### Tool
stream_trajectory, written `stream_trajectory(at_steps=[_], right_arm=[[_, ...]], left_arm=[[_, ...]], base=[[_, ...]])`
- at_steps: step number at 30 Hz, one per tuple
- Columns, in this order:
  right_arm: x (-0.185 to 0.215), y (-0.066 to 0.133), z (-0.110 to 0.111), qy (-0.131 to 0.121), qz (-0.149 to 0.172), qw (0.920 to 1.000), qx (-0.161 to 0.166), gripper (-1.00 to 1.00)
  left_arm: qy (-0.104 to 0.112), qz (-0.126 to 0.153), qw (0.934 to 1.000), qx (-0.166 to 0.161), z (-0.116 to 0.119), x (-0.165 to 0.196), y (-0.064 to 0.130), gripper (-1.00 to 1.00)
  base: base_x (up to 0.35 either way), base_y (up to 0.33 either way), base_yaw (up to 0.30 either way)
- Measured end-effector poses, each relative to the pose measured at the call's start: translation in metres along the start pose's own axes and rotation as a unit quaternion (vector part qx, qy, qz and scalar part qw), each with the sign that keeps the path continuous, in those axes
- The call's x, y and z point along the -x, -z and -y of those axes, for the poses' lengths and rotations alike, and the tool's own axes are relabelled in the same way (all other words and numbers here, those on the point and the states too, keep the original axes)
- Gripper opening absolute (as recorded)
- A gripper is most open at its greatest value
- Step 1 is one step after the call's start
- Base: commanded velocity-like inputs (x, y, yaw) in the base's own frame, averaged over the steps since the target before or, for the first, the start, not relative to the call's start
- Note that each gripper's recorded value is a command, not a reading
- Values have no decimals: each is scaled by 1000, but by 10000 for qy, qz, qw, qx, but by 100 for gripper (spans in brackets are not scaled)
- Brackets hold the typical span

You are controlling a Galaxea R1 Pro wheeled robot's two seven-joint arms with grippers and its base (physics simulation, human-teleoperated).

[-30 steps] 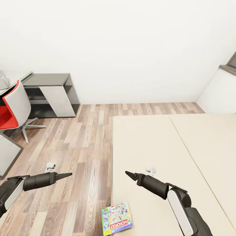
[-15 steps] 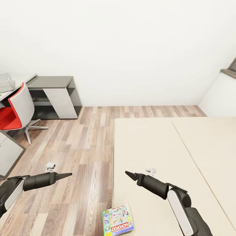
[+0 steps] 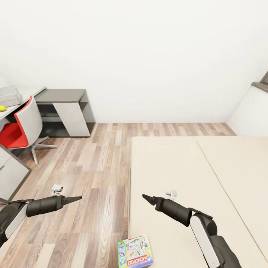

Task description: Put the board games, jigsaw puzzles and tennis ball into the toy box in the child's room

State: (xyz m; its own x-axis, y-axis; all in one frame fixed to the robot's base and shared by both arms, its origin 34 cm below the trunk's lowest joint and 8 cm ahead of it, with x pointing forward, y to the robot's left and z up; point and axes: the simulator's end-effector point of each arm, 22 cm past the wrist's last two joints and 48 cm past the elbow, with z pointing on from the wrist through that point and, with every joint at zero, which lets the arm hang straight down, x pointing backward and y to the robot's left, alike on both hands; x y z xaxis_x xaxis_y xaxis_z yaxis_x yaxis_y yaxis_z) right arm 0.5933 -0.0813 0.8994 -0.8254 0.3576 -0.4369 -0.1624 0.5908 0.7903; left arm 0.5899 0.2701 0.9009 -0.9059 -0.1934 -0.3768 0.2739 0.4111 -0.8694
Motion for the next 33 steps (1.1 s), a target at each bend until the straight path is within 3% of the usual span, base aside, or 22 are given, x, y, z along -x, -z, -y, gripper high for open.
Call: stream_trajectory(at_steps=[33], right_arm=[[6, 2, -11, 82, 60, 9999, 67, 100]], left_arm=[[-107, 49, 9999, -23, 9, 6, 3, 100]], base=[[0, 0, -44]])
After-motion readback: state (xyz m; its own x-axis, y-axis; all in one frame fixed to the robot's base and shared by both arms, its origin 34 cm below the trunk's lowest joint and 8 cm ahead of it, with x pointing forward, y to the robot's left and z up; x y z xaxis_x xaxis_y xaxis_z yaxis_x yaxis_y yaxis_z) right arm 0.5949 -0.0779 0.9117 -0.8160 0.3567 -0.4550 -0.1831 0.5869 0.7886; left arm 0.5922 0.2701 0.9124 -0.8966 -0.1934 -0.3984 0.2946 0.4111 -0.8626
